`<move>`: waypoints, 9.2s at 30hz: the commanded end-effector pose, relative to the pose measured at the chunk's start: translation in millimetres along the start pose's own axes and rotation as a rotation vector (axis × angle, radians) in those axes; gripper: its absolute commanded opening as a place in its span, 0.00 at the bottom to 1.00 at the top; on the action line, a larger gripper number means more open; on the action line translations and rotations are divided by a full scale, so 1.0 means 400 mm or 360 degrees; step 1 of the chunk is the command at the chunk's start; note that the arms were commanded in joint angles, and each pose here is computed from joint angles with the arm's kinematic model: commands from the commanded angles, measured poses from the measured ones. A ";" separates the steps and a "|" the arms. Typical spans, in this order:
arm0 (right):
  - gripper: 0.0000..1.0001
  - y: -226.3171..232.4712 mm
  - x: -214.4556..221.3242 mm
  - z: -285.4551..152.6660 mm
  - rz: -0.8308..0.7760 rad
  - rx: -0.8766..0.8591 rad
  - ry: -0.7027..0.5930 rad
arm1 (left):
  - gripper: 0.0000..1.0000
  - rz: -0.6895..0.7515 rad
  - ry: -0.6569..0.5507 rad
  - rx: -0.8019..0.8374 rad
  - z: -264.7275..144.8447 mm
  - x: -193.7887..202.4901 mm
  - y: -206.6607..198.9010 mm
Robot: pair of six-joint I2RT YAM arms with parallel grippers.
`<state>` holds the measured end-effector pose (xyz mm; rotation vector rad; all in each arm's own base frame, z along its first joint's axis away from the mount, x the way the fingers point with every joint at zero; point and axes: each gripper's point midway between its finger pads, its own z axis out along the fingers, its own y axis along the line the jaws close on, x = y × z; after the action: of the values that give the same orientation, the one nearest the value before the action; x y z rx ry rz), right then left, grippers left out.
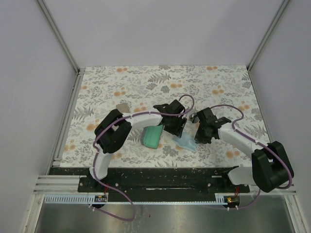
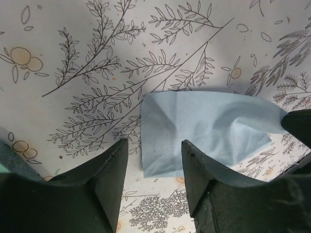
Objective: Organize the sunglasses
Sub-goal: Pick up the corner of the glasses cleaning cloth from the center of the board, then fold the glasses cleaning cloth at the center of the board, then pick up the folded cleaning cloth from the center of the board, then place the folded cleaning cloth in the sunglasses case.
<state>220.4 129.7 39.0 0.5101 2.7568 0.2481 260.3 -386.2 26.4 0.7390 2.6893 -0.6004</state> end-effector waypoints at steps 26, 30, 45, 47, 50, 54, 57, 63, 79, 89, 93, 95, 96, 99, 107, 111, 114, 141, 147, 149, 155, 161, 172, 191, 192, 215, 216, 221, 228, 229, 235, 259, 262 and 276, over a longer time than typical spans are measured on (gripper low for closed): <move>0.00 0.026 -0.015 -0.004 0.0036 -0.0074 -0.0029 | 0.00 -0.0027 0.0065 0.0119 0.096 0.002 -0.020; 0.00 0.026 -0.019 -0.003 0.0027 -0.0068 -0.0039 | 0.00 -0.0035 -0.0006 0.0099 0.059 -0.032 -0.014; 0.00 0.107 -0.114 -0.047 -0.0027 -0.0150 -0.0150 | 0.00 -0.0246 -0.0396 0.0328 -0.153 -0.167 0.006; 0.00 0.123 -0.130 -0.053 -0.0045 -0.0168 -0.0167 | 0.00 -0.0259 -0.0410 0.0367 -0.160 -0.173 0.006; 0.00 0.143 -0.160 -0.059 -0.0061 -0.0180 -0.0195 | 0.00 -0.0289 -0.0458 0.0421 -0.179 -0.191 0.007; 0.00 0.162 -0.208 -0.065 -0.0081 -0.0166 -0.0214 | 0.00 -0.0305 -0.0515 0.0441 -0.209 -0.234 0.017; 0.00 0.179 -0.253 -0.079 -0.0093 -0.0160 -0.0246 | 0.00 -0.0308 -0.0556 0.0448 -0.233 -0.265 0.024; 0.00 0.202 -0.330 -0.119 -0.0120 -0.0158 -0.0315 | 0.00 -0.0302 -0.0689 0.0405 -0.307 -0.335 0.039; 0.00 0.192 -0.224 -0.061 -0.0154 -0.0271 -0.0083 | 0.00 -0.0309 -0.0659 0.0357 -0.265 -0.204 0.047; 0.00 0.170 -0.129 -0.057 -0.0171 -0.0390 0.0047 | 0.00 -0.0297 -0.0587 0.0322 -0.225 -0.110 0.025; 0.00 0.164 -0.118 -0.054 -0.0185 -0.0392 0.0062 | 0.00 -0.0307 -0.0559 0.0296 -0.211 -0.083 0.027; 0.00 0.161 -0.115 -0.047 -0.0199 -0.0383 0.0075 | 0.00 -0.0315 -0.0560 0.0274 -0.209 -0.079 0.036; 0.00 0.162 -0.117 -0.044 -0.0203 -0.0379 0.0077 | 0.00 -0.0323 -0.0559 0.0260 -0.208 -0.075 0.039; 0.00 0.167 -0.123 -0.035 -0.0214 -0.0373 0.0087 | 0.00 -0.0356 -0.0561 0.0230 -0.202 -0.062 0.052; 0.00 0.185 -0.152 -0.002 -0.0262 -0.0339 0.0099 | 0.00 -0.0422 -0.0564 0.0191 -0.181 -0.037 0.075; 0.00 0.189 -0.160 0.009 -0.0270 -0.0326 0.0104 | 0.00 -0.0425 -0.0579 0.0163 -0.175 -0.042 0.084; 0.00 0.191 -0.168 0.020 -0.0281 -0.0311 0.0103 | 0.00 -0.0434 -0.0590 0.0126 -0.169 -0.046 0.095; 0.46 0.220 -0.223 0.086 -0.0324 -0.0249 0.0094 | 0.05 -0.0447 -0.0657 -0.0029 -0.134 -0.047 0.146; 0.53 0.196 -0.211 0.055 -0.0293 -0.0234 0.0046 | 0.34 -0.0399 -0.0722 -0.0073 -0.171 -0.059 0.132; 0.49 0.185 -0.197 0.045 -0.0274 -0.0240 0.0043 | 0.40 -0.0374 -0.0730 -0.0091 -0.187 -0.063 0.128; 0.43 0.149 -0.124 0.057 -0.0252 -0.0217 0.0087 | 0.43 -0.0319 -0.0748 -0.0121 -0.225 -0.069 0.103; 0.42 0.151 -0.074 0.088 -0.0265 -0.0201 0.0139 | 0.44 -0.0313 -0.0775 -0.0134 -0.263 -0.073 0.099; 0.28 0.144 -0.045 0.142 -0.0249 -0.0121 0.0188 | 0.43 -0.0300 -0.0777 -0.0172 -0.301 -0.061 0.106; 0.00 0.077 -0.054 0.058 -0.0222 -0.0072 0.0081 | 0.39 0.0086 -0.0510 -0.0051 -0.192 0.017 -0.002; 0.00 0.072 -0.054 0.056 -0.0217 -0.0070 0.0079 | 0.39 0.0145 -0.0494 -0.0042 -0.187 0.022 -0.010; 0.00 0.059 -0.069 0.057 -0.0198 -0.0065 0.0087 | 0.39 0.0508 -0.0198 -0.0094 -0.044 0.041 0.011; 0.00 0.059 -0.071 0.057 -0.0196 -0.0066 0.0084 | 0.39 0.0509 -0.0188 -0.0102 -0.038 0.041 0.013; 0.00 0.062 -0.075 0.051 -0.0199 -0.0072 0.0077 | 0.22 0.0500 -0.0075 -0.0151 -0.007 0.068 0.036; 0.00 0.100 -0.093 0.037 -0.0212 -0.0155 0.0081 | 0.00 0.0478 -0.0123 -0.0128 -0.023 0.052 0.020; 0.00 0.110 -0.101 0.033 -0.0217 -0.0173 0.0077 | 0.00 0.0472 -0.0136 -0.0127 -0.032 0.047 0.018; 0.00 0.169 -0.157 -0.024 -0.0281 -0.0253 0.0023 | 0.00 0.0440 -0.0235 -0.0102 -0.113 0.002 -0.010; 0.00 0.459 -0.155 -0.084 -0.0682 -0.0728 0.0143 | 0.00 0.0014 -0.0319 -0.0237 -0.303 0.080 0.101; 0.00 0.488 -0.135 -0.068 -0.0756 -0.0722 0.0164 | 0.00 -0.0034 -0.0313 -0.0256 -0.299 0.105 0.115; 0.00 0.564 -0.072 -0.009 -0.0871 -0.0791 0.0305 | 0.00 -0.0113 -0.0257 -0.0298 -0.286 0.176 0.149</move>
<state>314.1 305.4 91.4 -0.3190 2.7783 0.7603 212.5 -257.6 71.6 0.5778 2.6179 -0.3762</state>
